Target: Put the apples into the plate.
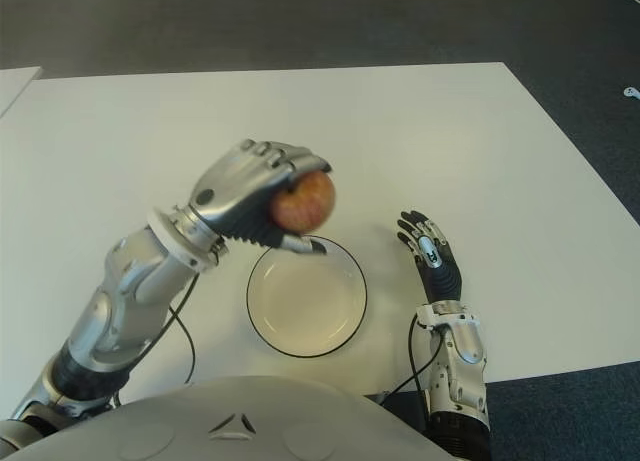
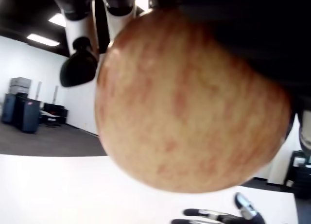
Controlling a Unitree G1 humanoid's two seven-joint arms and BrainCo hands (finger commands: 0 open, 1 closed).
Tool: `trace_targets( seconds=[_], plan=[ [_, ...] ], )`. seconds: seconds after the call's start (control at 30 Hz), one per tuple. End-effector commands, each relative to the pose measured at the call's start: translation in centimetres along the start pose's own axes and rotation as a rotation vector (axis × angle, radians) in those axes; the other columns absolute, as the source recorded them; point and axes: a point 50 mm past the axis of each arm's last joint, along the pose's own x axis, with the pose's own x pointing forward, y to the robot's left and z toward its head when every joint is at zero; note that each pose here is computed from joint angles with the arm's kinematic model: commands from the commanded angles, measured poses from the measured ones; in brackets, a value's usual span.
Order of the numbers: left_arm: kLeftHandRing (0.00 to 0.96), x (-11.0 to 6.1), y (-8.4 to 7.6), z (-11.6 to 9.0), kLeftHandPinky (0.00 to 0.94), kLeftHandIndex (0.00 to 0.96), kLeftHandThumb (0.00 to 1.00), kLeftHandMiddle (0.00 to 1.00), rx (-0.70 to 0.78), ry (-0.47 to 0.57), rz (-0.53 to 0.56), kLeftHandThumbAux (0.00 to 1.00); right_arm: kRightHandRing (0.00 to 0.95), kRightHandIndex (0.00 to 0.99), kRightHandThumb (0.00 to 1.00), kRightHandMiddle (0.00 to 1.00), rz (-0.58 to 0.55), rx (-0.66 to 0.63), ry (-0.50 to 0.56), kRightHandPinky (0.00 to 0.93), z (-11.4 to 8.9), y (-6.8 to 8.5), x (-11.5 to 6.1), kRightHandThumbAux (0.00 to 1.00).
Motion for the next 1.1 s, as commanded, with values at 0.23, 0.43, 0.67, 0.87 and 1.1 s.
trace_targets(
  seconds=[0.23,0.43,0.67,0.87,1.1],
  plan=[
    [0.854,-0.7,-1.2,2.6,0.852,0.445,0.751,0.857,-0.046,-0.08,-0.212,0.692,0.141,0.165,0.35,0.206,-0.004,0.067,0.034,0.119,-0.7,0.8,-0.9,0.492],
    [0.857,-0.5,-1.7,3.2,0.865,0.445,0.748,0.849,-0.012,-0.117,-0.311,0.692,0.159,0.155,0.357,0.214,0.0,0.062,0.04,0.151,-0.8,0.9,-1.0,0.533],
    [0.861,-0.4,-1.8,2.9,0.871,0.445,0.746,0.845,0.022,-0.145,-0.404,0.692,0.172,0.158,0.356,0.212,-0.018,0.022,0.032,0.18,-0.6,1.1,-1.1,0.539],
    [0.867,-0.7,-2.4,2.8,0.88,0.445,0.743,0.847,0.009,-0.12,-0.495,0.692,0.17,0.164,0.35,0.214,-0.003,0.029,0.03,0.17,-0.5,1.4,-1.1,0.521],
    [0.868,-0.8,-2.8,2.4,0.877,0.445,0.743,0.85,0.039,-0.101,-0.544,0.692,0.171,0.17,0.327,0.225,-0.002,0.031,0.027,0.162,-0.5,1.3,-1.1,0.492]
  ],
)
